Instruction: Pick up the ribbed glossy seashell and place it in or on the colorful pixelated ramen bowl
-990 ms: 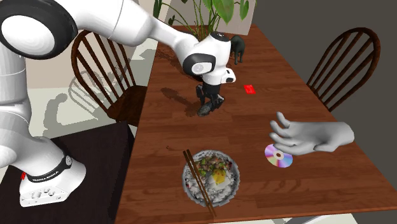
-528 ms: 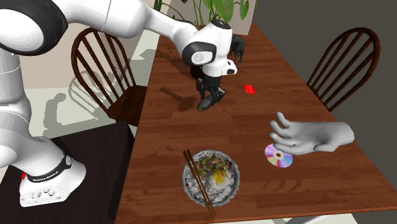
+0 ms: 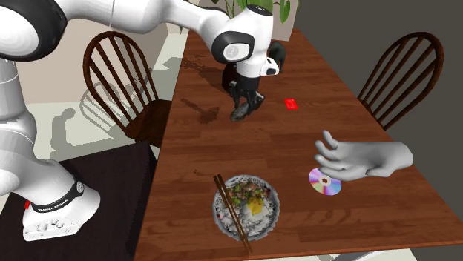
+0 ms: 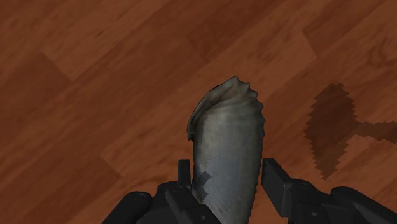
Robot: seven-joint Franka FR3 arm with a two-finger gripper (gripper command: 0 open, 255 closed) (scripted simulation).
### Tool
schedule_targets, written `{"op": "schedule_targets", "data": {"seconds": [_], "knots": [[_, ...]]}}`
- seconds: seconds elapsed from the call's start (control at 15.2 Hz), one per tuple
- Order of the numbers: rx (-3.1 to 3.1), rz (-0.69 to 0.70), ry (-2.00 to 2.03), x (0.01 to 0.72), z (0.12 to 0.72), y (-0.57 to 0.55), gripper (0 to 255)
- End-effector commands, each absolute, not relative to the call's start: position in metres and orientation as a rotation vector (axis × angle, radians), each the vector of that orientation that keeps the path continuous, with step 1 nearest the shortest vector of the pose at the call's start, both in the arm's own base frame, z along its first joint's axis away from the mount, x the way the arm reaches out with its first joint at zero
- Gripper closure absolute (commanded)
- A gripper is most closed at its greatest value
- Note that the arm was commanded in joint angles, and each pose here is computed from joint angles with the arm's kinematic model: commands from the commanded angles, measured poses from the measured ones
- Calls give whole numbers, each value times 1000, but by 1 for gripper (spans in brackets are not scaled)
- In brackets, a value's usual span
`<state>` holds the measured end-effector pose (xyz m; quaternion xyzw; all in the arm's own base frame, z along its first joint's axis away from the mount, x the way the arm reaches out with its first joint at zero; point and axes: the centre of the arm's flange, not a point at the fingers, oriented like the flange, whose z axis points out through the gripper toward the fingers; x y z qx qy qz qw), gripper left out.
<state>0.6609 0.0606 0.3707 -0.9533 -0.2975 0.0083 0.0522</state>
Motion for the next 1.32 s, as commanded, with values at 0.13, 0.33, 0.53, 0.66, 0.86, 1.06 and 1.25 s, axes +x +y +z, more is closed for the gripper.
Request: {"op": "schedule_targets", "data": {"seconds": [0.13, 0.33, 0.53, 0.66, 0.86, 1.06, 1.25], "knots": [[-2899, 26, -905, 661, 392, 60, 255], [-2899, 26, -905, 661, 407, 60, 255], [-2899, 26, -905, 656, 414, 48, 255], [-2899, 26, -905, 646, 414, 23, 255], [-2899, 26, -905, 632, 414, -14, 255], [-2899, 26, -905, 618, 414, -51, 255], [-2899, 26, -905, 604, 414, -88, 255]]}}
